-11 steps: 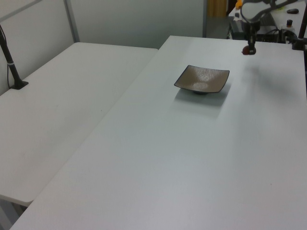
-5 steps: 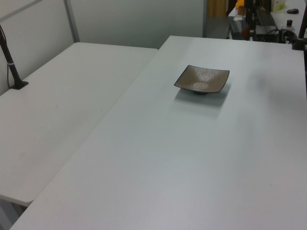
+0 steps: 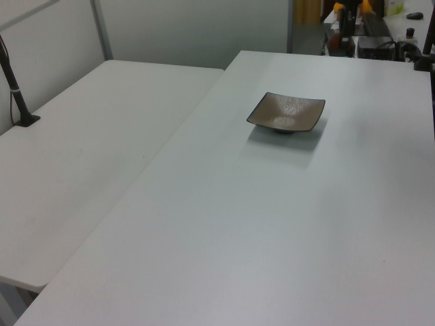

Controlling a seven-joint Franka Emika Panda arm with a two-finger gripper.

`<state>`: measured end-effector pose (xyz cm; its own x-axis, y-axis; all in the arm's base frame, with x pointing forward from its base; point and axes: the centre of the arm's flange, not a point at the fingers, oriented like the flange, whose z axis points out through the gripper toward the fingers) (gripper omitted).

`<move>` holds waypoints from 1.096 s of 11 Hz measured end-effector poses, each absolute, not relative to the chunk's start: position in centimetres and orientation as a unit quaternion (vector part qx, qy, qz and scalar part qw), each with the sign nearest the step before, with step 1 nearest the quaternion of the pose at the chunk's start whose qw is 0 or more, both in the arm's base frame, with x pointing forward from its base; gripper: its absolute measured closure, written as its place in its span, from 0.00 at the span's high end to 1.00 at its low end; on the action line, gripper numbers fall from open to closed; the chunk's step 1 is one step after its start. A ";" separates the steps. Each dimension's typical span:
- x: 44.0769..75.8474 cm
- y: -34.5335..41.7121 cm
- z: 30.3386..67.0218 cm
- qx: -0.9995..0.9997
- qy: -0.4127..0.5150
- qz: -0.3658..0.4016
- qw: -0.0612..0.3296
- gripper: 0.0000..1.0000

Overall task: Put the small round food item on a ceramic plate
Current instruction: 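Lift the held item and carry it over the brown plate, then lower the item onto the plate center and open the gripper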

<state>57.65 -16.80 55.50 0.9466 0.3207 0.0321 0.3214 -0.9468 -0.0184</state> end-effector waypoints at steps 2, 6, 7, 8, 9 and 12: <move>58.7 -13.7 55.0 -0.990 -0.136 -0.011 0.017 0.33; 62.9 -11.9 50.6 -0.992 -0.113 -0.053 0.006 0.35; 64.2 -11.6 48.7 -0.991 -0.114 -0.065 0.003 0.35; 65.1 -11.4 46.8 -0.991 -0.115 -0.068 0.002 0.35; 65.9 -11.4 45.1 -0.991 -0.116 -0.070 0.002 0.35; 67.5 -10.6 41.0 -0.991 -0.109 -0.074 0.003 0.36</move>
